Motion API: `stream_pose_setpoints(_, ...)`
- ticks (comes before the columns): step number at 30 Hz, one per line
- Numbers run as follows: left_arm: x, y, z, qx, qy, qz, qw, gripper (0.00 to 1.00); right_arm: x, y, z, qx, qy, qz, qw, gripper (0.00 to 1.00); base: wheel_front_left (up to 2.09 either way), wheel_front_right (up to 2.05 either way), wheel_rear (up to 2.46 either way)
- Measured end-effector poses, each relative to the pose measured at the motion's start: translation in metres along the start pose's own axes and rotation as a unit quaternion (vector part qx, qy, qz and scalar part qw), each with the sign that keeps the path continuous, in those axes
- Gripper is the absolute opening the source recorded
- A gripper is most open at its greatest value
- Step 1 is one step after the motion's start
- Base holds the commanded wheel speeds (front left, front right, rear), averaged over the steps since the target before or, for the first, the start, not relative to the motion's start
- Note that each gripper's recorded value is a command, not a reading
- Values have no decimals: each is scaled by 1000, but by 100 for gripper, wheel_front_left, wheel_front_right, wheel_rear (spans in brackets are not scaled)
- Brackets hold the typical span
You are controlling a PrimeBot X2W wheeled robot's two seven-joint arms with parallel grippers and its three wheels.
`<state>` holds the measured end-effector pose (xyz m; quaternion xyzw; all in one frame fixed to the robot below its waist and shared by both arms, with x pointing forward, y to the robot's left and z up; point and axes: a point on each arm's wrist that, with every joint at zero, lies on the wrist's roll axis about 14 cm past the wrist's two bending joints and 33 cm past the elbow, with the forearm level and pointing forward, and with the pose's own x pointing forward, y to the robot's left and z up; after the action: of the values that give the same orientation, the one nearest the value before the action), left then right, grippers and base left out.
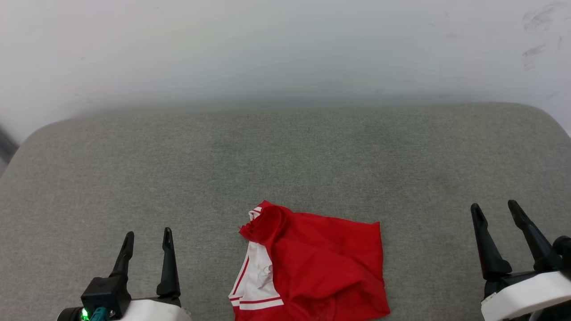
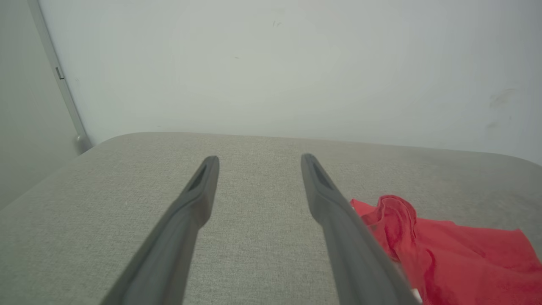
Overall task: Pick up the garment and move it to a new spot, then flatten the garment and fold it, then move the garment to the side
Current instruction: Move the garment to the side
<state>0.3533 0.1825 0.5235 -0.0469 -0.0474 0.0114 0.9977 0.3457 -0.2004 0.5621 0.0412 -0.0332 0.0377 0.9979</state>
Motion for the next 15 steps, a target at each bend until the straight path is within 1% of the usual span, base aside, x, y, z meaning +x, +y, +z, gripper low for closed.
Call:
stream_pose_setpoints(6, 0, 4, 5, -6, -8, 11, 1000, 100, 1, -12, -6, 13, 23, -20, 999, 100, 0, 0, 0)
stream_pose_setpoints(8, 1, 5, 7, -7, -13, 14, 1000, 100, 0, -23, -16, 37, 53, -32, 997, 100, 0, 0, 0)
stream_pose_setpoints(10, 3, 6, 10, -11, -18, 16, 1000, 100, -2, -37, -32, 68, 97, -48, 992, 100, 0, 0, 0)
stream_pose_setpoints(11, 3, 6, 10, -11, -18, 16, 1000, 100, -2, -37, -32, 68, 97, -48, 992, 100, 0, 0, 0)
stream_pose_setpoints(13, 5, 8, 13, -14, -23, 23, 999, 100, -5, -51, -53, 92, 159, -56, 981, 100, 0, 0, 0)
stream_pose_setpoints(15, 6, 10, 17, -17, -31, 30, 999, 100, -6, -58, -74, 117, 222, -56, 966, 100, 0, 0, 0)
